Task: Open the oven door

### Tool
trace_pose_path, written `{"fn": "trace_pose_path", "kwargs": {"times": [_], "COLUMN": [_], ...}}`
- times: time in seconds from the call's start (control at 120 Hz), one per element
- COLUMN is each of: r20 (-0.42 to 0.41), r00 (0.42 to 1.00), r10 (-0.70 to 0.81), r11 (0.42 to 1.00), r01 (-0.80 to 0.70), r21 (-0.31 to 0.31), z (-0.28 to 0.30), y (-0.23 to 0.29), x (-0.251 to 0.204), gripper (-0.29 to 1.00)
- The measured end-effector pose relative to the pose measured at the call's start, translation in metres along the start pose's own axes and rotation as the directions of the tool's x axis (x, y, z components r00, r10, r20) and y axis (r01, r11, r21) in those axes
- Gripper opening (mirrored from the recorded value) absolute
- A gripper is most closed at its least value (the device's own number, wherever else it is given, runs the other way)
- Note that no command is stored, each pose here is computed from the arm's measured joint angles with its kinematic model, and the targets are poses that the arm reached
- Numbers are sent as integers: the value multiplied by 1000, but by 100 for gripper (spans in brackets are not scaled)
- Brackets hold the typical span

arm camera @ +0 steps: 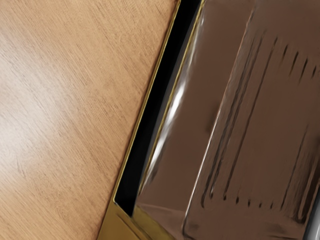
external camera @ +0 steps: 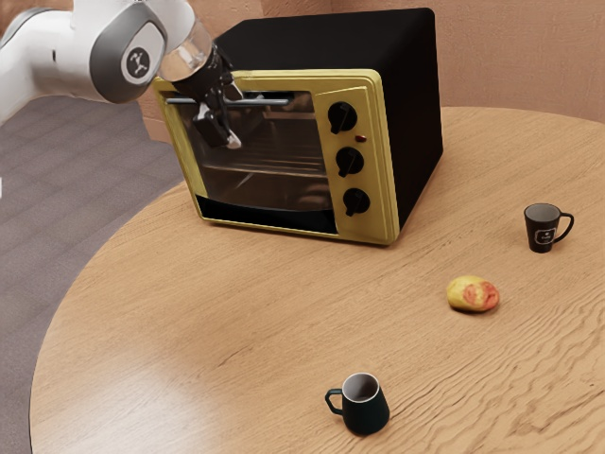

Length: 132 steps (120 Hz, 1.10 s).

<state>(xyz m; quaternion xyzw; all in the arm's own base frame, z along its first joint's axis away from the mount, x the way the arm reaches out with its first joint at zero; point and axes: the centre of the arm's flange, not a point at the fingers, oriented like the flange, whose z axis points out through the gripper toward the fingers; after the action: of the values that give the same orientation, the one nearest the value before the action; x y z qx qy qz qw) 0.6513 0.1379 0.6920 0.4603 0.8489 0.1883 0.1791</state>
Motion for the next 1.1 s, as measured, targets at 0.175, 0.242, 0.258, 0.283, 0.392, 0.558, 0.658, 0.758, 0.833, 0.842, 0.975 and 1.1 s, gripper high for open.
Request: {"fn": "trace_pose_path", "kwargs": {"times": [0.175, 0.242, 0.258, 0.283, 0.392, 0.558, 0.658, 0.758, 0.833, 0.842, 0.975, 1.1], "r20": [0, 4, 6, 8, 11, 12, 11, 16, 18, 18, 20, 15], "r00": [1000, 1000, 1000, 1000, 1000, 1000, 999, 999, 999, 999, 999, 999], "r10": [-20, -14, -14, -13, -19, -27, -32, -31, -30, -30, -30, -32], "r11": [999, 999, 998, 998, 996, 994, 993, 993, 993, 993, 994, 994], "r01": [20, 15, 14, 14, 20, 28, 33, 32, 32, 32, 32, 33], "r21": [-33, -47, -55, -66, -92, -108, -112, -114, -112, -112, -107, -99], "z": [11, 18, 17, 17, 22, 31, 36, 43, 50, 51, 61, 69], "y": [10, 12, 14, 16, 23, 29, 31, 32, 32, 32, 32, 31], "x": [7, 3, 2, 2, 5, 11, 16, 15, 15, 15, 16, 19], "gripper": [70, 70, 70, 70, 70, 70, 70, 70, 70, 70, 70, 70]}}
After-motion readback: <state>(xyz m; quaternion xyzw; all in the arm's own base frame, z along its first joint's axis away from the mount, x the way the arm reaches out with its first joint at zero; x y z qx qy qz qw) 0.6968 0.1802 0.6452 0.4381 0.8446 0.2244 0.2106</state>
